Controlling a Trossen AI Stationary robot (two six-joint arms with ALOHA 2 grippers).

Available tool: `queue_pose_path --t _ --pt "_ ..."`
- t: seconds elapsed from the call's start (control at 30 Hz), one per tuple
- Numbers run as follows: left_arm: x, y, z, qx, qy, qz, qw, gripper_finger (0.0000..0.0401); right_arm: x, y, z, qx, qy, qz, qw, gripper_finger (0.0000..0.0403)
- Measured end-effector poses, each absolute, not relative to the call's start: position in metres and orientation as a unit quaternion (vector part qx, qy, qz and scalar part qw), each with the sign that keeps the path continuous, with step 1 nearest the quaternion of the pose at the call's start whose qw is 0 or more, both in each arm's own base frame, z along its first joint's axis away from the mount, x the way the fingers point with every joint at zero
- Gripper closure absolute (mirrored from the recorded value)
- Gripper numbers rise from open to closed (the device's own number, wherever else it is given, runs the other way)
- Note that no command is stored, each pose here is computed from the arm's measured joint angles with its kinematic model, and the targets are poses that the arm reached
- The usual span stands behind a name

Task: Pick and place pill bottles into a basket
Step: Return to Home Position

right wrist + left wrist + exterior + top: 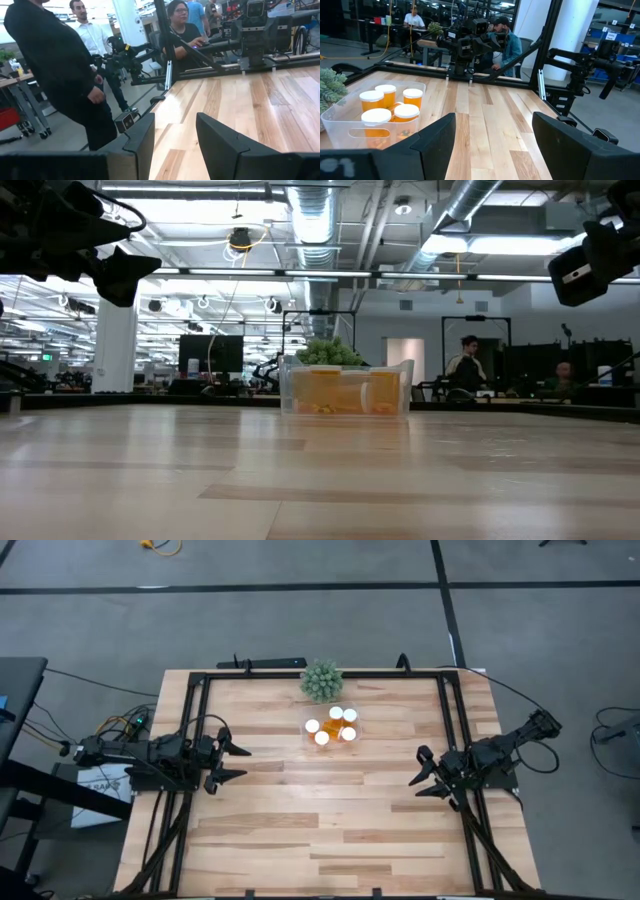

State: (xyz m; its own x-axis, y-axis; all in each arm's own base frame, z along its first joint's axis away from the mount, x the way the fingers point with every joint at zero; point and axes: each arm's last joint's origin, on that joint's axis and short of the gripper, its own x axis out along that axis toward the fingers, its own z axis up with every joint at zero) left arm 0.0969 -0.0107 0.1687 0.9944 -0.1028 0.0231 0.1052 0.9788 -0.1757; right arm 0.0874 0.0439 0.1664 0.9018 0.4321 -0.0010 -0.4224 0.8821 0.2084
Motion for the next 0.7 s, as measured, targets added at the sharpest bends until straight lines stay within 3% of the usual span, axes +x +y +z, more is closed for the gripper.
queue_pose_path --t 0.7 --pt "0.0969 -0.0107 0.1687 -0.089 -0.007 -0.052 0.995 0.0147 0.0874 0.0439 0.1664 0.102 0.024 0.220 0.970 0.0261"
